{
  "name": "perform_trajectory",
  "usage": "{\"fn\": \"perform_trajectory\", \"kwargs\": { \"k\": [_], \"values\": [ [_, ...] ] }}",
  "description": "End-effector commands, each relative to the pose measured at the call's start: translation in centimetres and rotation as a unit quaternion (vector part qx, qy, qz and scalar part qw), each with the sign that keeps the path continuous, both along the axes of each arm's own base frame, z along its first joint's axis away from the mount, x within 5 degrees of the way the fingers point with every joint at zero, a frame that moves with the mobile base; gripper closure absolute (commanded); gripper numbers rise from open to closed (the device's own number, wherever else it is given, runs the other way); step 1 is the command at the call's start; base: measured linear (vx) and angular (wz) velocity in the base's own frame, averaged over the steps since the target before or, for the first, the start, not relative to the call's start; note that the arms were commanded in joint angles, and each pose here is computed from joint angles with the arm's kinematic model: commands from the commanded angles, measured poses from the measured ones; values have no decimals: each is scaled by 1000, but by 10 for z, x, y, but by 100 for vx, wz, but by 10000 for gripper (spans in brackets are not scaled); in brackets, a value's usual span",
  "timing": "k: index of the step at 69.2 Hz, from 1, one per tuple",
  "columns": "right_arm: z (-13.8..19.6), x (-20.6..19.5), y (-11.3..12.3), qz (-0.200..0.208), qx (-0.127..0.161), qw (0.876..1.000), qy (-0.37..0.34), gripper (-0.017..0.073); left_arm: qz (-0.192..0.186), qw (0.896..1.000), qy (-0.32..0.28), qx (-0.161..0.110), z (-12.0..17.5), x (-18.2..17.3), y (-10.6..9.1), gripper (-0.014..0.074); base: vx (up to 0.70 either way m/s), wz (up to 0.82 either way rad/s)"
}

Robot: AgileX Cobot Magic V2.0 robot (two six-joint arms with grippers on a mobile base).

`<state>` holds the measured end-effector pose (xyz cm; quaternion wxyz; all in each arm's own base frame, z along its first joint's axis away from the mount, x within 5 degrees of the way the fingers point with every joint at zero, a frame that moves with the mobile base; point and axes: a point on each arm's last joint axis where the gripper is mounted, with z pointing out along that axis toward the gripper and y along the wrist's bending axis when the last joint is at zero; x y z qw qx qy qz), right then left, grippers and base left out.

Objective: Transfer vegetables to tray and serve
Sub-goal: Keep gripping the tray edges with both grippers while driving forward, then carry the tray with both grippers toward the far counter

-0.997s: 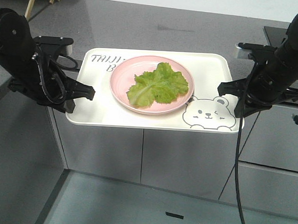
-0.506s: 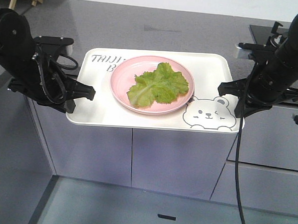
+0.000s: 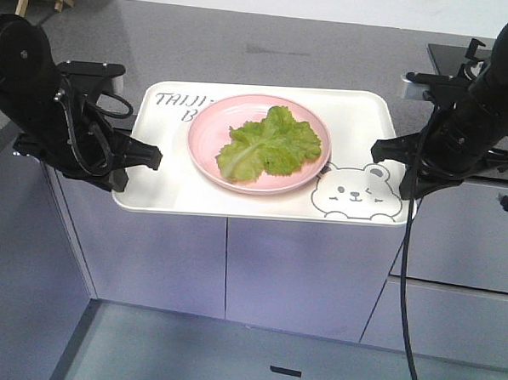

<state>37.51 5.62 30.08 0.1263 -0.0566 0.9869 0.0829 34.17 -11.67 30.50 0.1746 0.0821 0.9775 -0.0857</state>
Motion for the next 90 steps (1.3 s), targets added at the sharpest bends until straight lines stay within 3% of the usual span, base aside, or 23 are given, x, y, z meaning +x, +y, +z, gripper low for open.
{"fn": "perform_trajectory", "kwargs": {
  "k": [1, 90],
  "values": [
    [37, -7, 15, 19, 58, 996, -69, 564, -19, 995, -67, -73, 37, -8, -16, 601, 1, 0],
    [37, -7, 15, 19, 58, 996, -69, 564, -19, 995, -67, -73, 37, -8, -16, 601, 4, 1]
  ]
}}
